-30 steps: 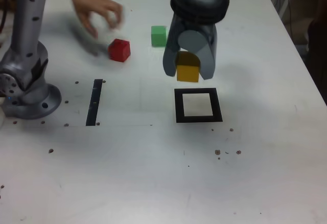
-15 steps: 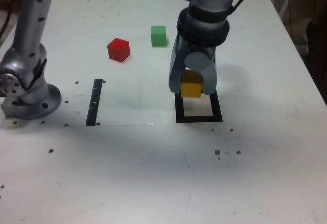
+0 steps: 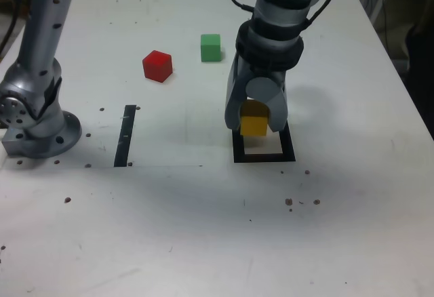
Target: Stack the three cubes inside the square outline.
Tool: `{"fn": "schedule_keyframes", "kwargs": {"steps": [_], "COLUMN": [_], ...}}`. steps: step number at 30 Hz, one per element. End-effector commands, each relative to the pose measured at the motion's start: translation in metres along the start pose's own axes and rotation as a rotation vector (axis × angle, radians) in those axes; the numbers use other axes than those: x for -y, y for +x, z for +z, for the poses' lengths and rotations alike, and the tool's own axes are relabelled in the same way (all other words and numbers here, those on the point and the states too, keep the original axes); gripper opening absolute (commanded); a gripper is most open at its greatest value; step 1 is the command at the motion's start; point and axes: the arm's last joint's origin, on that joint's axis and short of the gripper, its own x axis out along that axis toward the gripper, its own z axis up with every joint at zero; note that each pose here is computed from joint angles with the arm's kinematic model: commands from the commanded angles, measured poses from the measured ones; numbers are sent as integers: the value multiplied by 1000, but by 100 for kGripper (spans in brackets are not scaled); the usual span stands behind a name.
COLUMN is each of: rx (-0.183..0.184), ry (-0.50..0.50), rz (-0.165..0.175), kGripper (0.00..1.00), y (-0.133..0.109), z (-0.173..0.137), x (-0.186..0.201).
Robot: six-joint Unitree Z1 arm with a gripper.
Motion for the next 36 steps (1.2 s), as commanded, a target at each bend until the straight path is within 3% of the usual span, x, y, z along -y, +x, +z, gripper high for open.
{"fn": "schedule_keyframes", "kwargs": {"steps": [1,23,25,28,30,32,36], "rx": [-2,21,38,84,111,128,146], "ry": [1,0,1,17,30,42,50], "rz": [-2,7,14,27,36,43,52], "kGripper": [19,23,35,73,92,99,100], "y": [1,-1,-3,-10,-14,-18,-21], "z": [1,3,4,7,9,9,9], "x": [-1,-2,-3,-4,-4,-5,-5]}}
